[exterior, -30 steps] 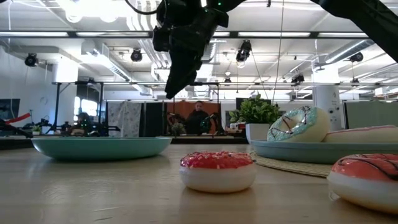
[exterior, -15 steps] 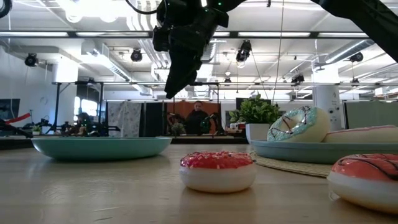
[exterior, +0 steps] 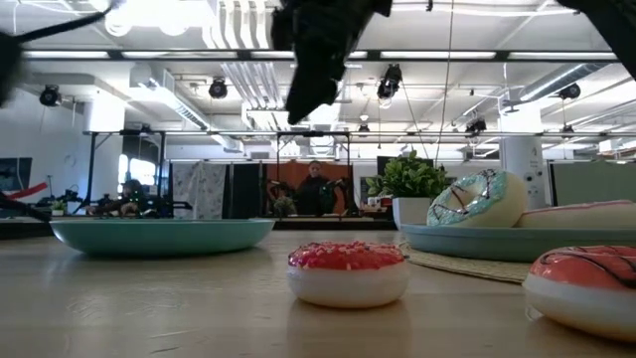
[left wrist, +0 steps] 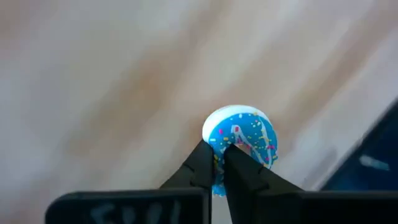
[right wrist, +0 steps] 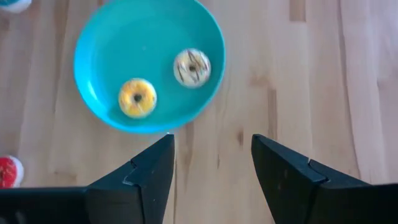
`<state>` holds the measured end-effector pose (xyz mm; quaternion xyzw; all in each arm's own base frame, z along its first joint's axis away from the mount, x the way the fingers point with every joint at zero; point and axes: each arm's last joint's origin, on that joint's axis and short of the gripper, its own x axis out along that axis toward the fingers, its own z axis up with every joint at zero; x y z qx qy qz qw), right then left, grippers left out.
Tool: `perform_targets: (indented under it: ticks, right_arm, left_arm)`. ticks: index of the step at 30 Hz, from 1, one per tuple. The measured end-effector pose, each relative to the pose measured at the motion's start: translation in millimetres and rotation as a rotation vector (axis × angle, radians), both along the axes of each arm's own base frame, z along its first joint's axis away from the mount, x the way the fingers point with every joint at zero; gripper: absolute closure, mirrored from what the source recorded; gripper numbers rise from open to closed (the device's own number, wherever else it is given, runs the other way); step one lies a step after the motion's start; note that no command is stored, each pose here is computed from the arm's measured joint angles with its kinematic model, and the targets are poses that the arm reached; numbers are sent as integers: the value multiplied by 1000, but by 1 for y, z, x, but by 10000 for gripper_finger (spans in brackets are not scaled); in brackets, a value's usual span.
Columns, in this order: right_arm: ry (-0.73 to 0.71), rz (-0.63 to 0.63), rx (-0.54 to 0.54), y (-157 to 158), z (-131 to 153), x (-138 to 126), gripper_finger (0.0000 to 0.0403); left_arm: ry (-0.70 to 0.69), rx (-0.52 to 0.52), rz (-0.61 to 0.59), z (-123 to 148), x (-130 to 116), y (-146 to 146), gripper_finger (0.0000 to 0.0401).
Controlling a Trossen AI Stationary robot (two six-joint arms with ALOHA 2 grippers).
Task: Pick & Place donuts
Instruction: Put the small blue donut on the light blue plate
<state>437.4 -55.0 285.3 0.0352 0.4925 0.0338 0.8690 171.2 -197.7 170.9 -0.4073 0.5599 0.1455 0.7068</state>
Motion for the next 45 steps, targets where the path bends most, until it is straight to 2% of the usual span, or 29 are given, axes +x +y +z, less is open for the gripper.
perform_targets:
  ticks: [5, 8, 15, 19, 24, 31, 34, 40, 45]
  right_arm:
    - [12, -62, -1, 3, -5, -32, 197]
    - [-17, -120, 29, 6, -10, -53, 197]
    - [-96, -269, 109, 14, -17, -98, 197]
    - [-102, -318, 104, 24, -18, -119, 197]
    - [-107, -377, 104, 33, -25, -134, 197]
    - [-139, -416, 129, 36, -31, -139, 197]
    - [-145, -416, 129, 36, -30, -139, 197]
    - [-162, -408, 127, 36, -25, -137, 197]
    - [-161, -401, 121, 36, -25, -137, 197]
  left_arm:
    - [-25, 169, 50, 18, 16, 54, 400]
    - [-4, 241, 43, 18, 24, 89, 400]
    - [47, 276, 41, 4, 44, 165, 401]
    - [59, 283, 30, 3, 47, 190, 401]
    - [57, 268, 3, 0, 50, 201, 401]
    - [17, 248, 16, -4, 58, 200, 397]
    - [36, 237, 15, -7, 59, 200, 371]
    - [41, 220, 40, -6, 58, 200, 295]
    - [-1, 215, 54, 10, 58, 200, 271]
